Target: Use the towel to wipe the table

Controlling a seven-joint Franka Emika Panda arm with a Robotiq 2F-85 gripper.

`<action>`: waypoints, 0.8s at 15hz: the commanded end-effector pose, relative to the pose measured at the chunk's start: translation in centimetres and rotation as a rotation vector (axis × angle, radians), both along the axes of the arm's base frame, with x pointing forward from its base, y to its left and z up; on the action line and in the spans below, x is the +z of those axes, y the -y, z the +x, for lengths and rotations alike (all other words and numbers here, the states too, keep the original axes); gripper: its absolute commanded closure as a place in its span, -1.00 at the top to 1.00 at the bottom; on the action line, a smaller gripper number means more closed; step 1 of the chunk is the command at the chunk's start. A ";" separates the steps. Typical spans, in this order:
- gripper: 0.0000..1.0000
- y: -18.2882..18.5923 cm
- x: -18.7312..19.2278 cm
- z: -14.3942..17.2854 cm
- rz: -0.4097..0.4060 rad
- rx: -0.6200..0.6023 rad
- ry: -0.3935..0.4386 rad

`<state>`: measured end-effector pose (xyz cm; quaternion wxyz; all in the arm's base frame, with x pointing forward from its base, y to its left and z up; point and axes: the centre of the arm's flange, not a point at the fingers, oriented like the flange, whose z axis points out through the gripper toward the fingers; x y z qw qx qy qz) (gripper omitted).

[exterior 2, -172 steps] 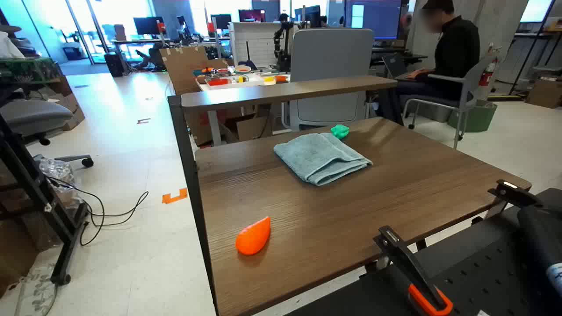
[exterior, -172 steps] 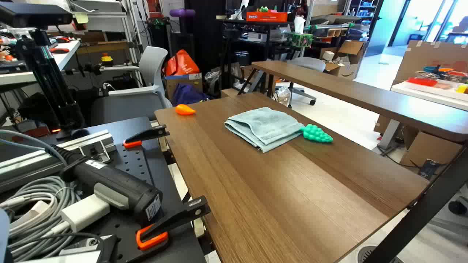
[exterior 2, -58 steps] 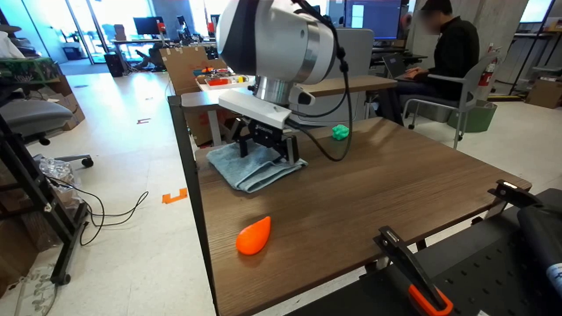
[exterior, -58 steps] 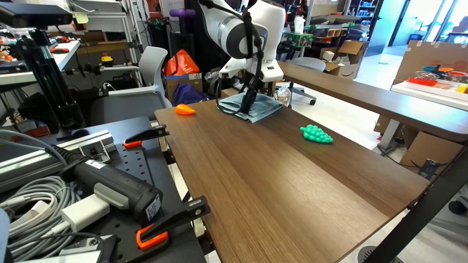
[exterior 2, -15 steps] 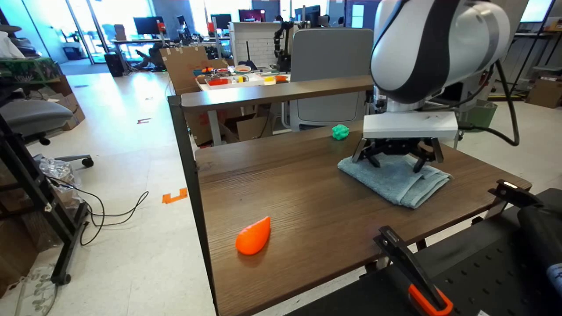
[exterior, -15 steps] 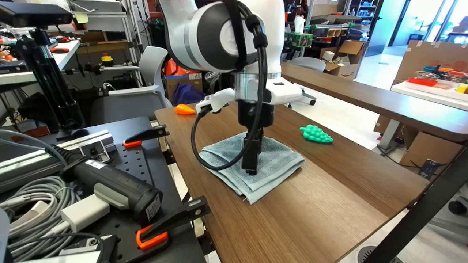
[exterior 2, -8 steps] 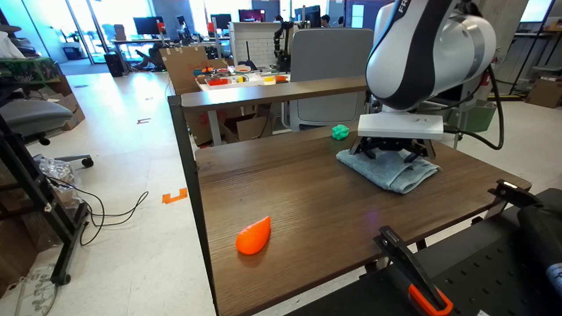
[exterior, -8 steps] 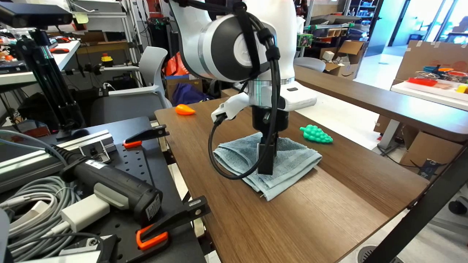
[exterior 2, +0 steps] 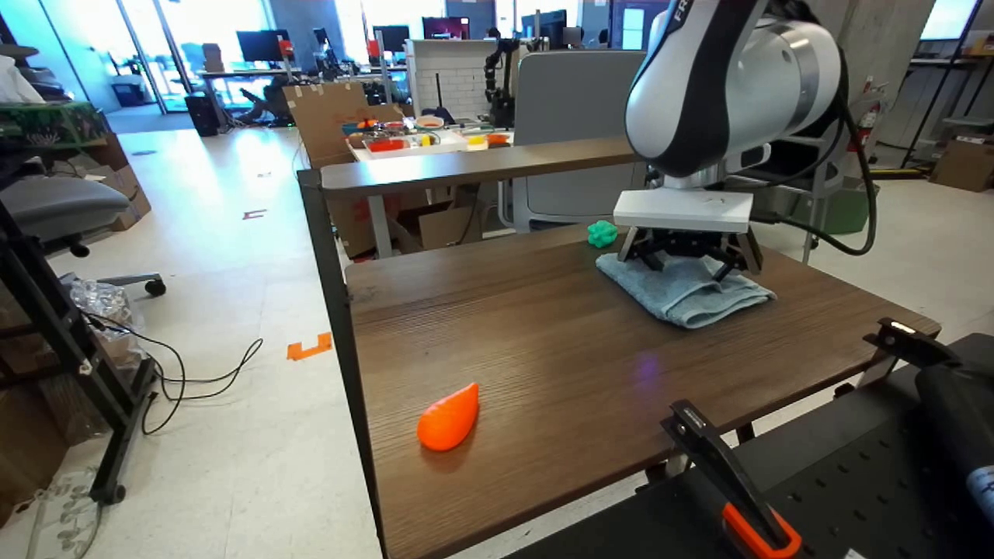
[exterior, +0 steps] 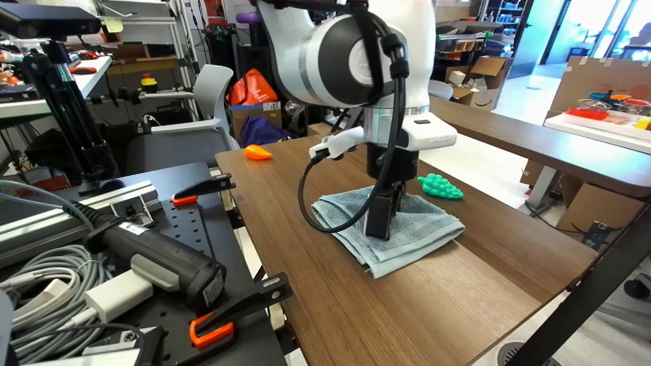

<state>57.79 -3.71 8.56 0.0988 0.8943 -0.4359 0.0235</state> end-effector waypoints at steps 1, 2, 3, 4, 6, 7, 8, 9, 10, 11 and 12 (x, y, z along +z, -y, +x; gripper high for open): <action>1.00 3.2 -5.6 5.3 -0.025 -0.193 -0.031; 1.00 4.0 -5.9 6.0 -0.026 -0.242 -0.029; 1.00 5.0 -6.2 6.1 -0.032 -0.290 -0.031; 1.00 5.7 -6.6 6.2 -0.039 -0.336 -0.034; 1.00 7.0 -7.1 5.7 -0.067 -0.415 -0.044; 1.00 7.5 -7.1 5.5 -0.081 -0.454 -0.046; 1.00 7.6 -7.3 5.3 -0.104 -0.486 -0.047; 1.00 7.6 -7.4 5.0 -0.103 -0.503 -0.067; 1.00 7.2 -7.4 4.2 -0.116 -0.491 -0.086; 1.00 6.6 -7.0 2.8 -0.123 -0.444 -0.105; 1.00 6.0 -6.1 1.2 -0.137 -0.377 -0.090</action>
